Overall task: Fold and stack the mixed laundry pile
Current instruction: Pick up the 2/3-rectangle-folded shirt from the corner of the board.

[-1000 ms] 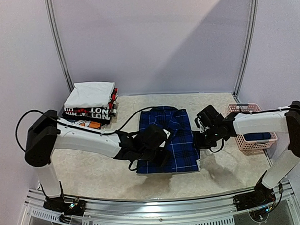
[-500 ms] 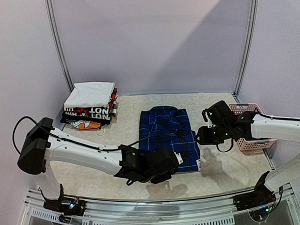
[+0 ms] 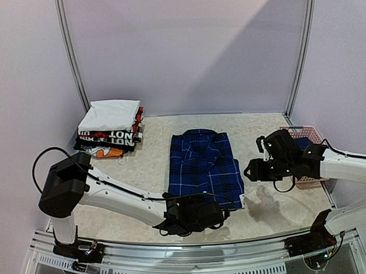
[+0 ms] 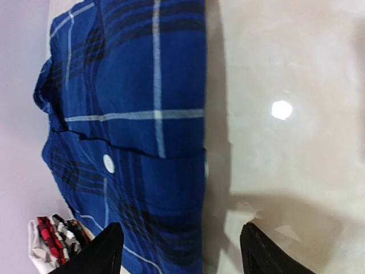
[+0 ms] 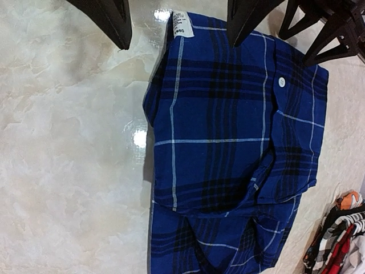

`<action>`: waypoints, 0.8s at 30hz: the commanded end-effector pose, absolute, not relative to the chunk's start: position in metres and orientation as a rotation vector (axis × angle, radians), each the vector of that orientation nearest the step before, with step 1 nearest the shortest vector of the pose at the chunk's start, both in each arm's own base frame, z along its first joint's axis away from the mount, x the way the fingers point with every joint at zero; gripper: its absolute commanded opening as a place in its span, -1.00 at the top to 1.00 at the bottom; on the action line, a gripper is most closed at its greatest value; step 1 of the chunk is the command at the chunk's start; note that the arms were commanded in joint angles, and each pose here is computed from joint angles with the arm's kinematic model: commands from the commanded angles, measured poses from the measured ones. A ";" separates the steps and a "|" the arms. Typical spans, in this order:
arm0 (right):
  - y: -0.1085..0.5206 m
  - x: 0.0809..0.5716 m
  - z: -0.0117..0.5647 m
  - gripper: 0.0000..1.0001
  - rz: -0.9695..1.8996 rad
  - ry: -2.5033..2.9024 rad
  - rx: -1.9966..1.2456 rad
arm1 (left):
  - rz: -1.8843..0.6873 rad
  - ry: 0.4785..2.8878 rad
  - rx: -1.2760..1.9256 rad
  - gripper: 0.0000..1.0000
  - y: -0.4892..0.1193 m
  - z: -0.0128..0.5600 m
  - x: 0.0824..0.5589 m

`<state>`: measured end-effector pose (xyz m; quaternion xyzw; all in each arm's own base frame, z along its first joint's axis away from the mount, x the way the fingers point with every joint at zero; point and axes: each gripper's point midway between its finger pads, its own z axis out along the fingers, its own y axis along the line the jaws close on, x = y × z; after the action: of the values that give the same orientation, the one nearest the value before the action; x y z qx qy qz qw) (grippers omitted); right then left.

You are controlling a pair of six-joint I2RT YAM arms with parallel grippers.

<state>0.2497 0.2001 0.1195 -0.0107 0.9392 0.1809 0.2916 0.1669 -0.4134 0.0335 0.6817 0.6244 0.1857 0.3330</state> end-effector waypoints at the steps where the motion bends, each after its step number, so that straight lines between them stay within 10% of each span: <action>1: 0.195 0.248 0.122 -0.15 0.477 2.481 -0.019 | 0.555 1.557 1.776 -0.44 -0.426 0.025 0.176; 18: 0.190 0.242 0.121 -0.17 0.479 2.481 -0.019 | 0.646 1.524 1.763 -0.23 -0.431 -0.001 0.202; 24: 0.190 0.243 0.124 -0.17 0.478 2.475 -0.022 | 0.621 1.527 1.764 0.76 -0.433 -0.006 0.201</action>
<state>0.2453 0.1945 0.1241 -0.0085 0.9351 0.1855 0.3019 0.2000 -0.4439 0.0222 0.6641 0.5928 0.2387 0.3880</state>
